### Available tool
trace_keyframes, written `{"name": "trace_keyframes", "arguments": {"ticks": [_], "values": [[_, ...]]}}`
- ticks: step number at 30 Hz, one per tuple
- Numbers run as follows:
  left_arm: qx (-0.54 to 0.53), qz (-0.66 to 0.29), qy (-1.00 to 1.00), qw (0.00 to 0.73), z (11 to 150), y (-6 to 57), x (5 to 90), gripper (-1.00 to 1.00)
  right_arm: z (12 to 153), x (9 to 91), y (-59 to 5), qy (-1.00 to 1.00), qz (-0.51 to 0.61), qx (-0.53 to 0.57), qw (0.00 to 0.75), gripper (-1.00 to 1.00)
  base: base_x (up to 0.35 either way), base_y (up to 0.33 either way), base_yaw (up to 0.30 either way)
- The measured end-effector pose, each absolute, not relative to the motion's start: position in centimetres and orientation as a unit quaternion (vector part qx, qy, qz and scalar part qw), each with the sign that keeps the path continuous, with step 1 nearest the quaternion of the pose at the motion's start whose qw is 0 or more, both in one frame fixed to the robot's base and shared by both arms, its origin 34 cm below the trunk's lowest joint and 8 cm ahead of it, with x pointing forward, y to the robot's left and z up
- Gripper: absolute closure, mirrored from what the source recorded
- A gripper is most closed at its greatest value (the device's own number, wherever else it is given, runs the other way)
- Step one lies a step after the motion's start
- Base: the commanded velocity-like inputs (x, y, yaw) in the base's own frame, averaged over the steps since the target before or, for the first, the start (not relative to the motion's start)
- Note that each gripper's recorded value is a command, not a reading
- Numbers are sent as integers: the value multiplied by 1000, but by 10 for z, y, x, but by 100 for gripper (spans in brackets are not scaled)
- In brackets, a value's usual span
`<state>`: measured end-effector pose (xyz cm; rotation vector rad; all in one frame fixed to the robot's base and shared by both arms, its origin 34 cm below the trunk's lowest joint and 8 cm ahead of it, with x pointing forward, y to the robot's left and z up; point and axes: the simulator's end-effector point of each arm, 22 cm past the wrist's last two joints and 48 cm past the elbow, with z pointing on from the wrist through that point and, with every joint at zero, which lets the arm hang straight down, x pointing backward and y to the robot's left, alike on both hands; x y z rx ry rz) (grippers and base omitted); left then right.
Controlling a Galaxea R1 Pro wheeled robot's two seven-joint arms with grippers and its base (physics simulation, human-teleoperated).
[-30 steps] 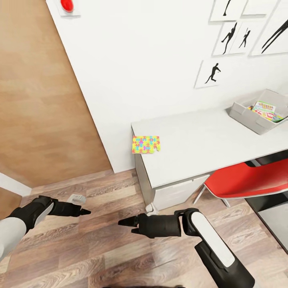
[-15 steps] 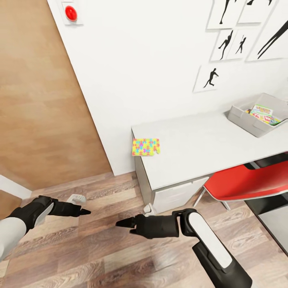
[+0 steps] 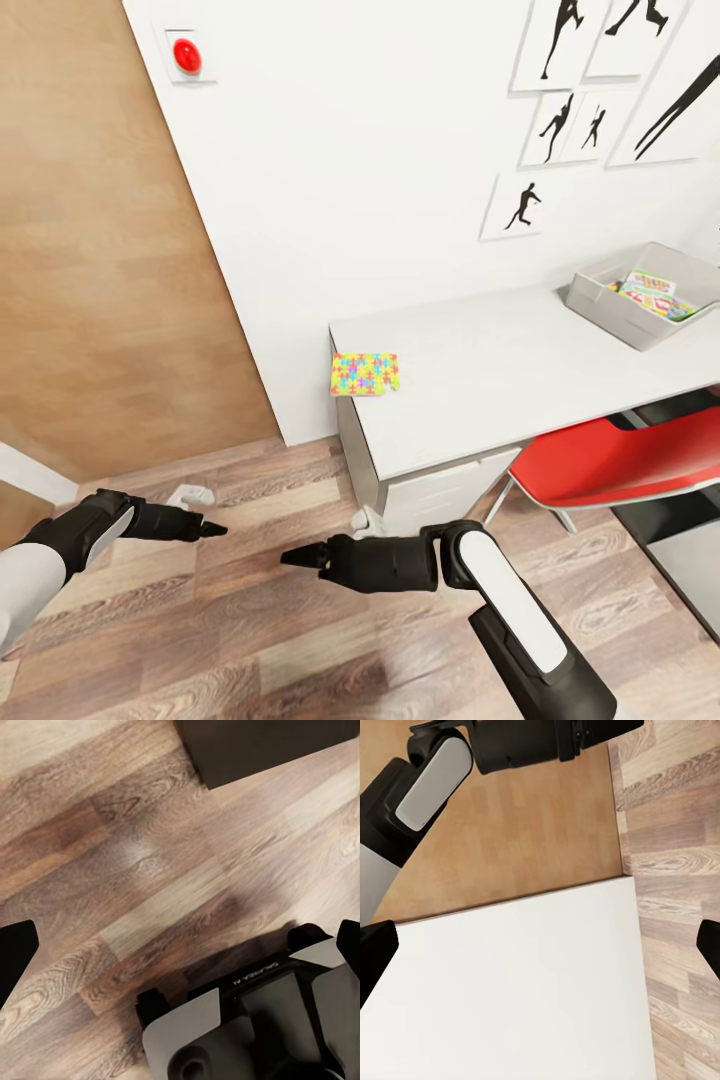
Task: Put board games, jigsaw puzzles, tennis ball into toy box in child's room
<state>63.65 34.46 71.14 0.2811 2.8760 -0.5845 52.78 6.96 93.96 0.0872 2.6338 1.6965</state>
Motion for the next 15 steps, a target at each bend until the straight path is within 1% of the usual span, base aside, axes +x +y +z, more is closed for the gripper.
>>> {"name": "trace_keyframes", "arguments": {"ticks": [5, 15], "values": [[107, -197, 967, 121, 718, 344, 646, -100, 943, 528, 70, 840, 542, 26, 8, -100, 0, 0, 0], [112, -195, 965, 133, 727, 344, 652, -100, 944, 529, 68, 848, 529, 22, 15, -100, 0, 0, 0]]}}
